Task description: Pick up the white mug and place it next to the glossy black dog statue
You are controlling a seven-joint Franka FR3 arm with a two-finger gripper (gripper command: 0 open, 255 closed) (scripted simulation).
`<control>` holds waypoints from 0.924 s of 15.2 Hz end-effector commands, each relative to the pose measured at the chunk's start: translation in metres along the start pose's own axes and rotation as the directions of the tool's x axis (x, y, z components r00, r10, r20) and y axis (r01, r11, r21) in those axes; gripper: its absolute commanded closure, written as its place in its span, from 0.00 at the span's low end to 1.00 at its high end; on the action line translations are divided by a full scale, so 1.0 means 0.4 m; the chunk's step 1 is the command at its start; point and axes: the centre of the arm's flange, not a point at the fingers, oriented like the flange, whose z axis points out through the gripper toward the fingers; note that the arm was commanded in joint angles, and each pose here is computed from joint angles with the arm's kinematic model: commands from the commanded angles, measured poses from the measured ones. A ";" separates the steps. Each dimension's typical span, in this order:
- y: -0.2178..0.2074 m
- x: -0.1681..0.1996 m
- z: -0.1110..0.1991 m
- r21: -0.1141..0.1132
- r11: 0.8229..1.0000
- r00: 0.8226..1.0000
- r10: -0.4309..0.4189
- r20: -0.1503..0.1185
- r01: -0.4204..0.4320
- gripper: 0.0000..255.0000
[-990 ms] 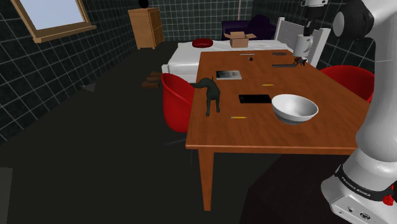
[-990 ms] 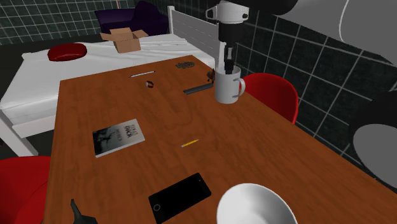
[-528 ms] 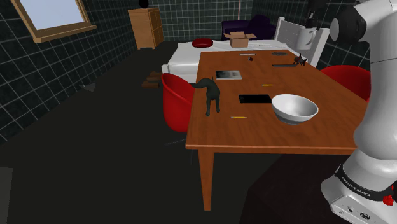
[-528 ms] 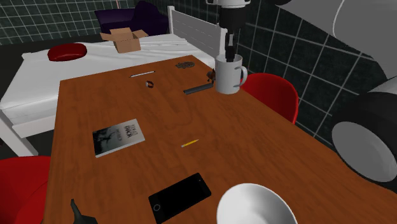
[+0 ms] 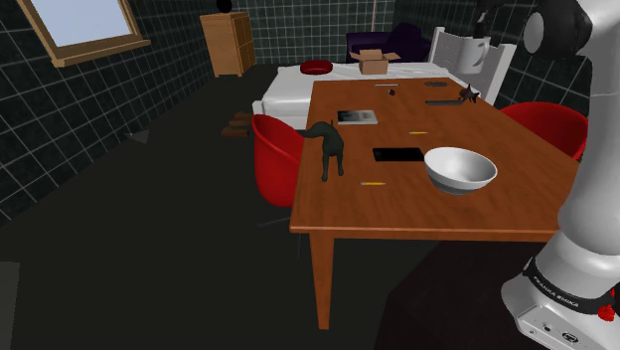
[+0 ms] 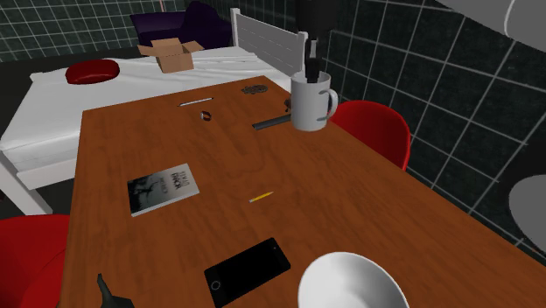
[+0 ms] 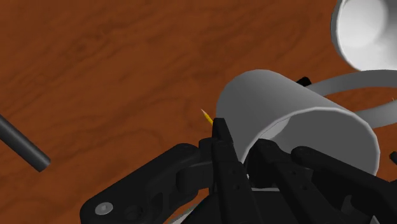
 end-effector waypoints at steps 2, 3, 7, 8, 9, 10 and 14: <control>-0.088 0.018 -0.001 0.000 1.000 1.000 0.000 0.000 0.000 1.00; -0.120 0.025 -0.001 0.000 1.000 1.000 0.000 0.000 0.000 1.00; -0.250 0.052 0.001 0.000 1.000 1.000 0.000 0.000 0.000 1.00; -0.282 0.058 0.002 0.000 1.000 1.000 0.000 0.000 0.000 1.00; -0.314 0.065 0.002 0.000 1.000 1.000 0.000 0.000 0.000 1.00; -0.347 0.072 0.002 0.000 1.000 1.000 0.000 0.000 0.000 1.00; -0.476 0.098 0.004 0.000 1.000 1.000 0.000 0.000 0.000 1.00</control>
